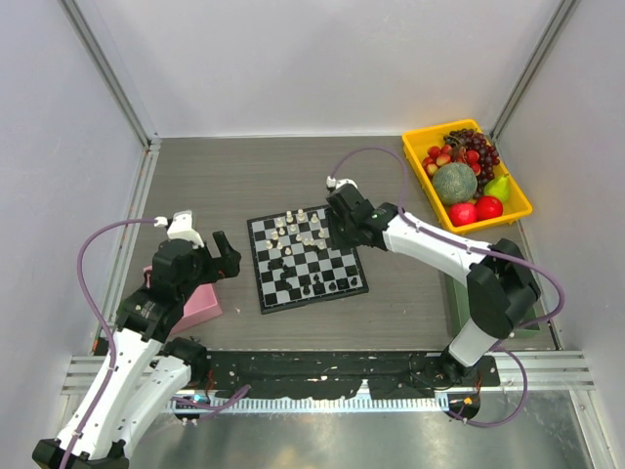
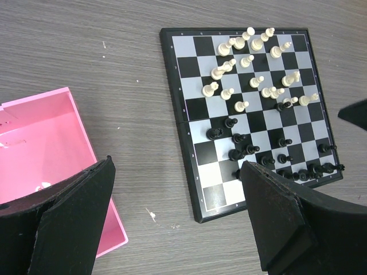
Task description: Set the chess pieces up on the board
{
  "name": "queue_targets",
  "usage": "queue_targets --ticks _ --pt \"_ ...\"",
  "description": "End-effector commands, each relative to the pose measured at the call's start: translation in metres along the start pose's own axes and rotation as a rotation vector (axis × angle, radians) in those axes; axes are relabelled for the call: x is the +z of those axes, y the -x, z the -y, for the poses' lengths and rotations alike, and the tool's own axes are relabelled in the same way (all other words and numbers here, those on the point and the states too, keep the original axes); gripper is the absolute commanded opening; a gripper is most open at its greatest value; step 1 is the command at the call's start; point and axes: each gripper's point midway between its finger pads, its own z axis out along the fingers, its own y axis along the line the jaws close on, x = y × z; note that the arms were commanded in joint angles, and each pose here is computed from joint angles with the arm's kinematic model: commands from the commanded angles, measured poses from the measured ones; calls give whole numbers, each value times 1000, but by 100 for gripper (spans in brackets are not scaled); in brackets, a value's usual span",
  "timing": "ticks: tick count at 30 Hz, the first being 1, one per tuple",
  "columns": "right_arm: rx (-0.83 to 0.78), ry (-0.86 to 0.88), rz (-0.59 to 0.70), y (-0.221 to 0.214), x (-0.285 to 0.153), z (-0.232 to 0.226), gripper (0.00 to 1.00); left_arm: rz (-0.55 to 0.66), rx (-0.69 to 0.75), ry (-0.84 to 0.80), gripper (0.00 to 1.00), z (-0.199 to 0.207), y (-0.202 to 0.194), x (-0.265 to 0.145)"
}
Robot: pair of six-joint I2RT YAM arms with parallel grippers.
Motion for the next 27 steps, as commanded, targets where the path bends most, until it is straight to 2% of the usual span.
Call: queue_targets --ticks 1,14,27 --pt "3 40 35 28 8 -18 38 42 -6 -15 100 4 11 -3" --pt "15 103 13 36 36 -57 37 36 10 2 100 1 10 -2" --pt "12 77 -3 35 55 -60 34 38 18 13 100 -1 11 -2"
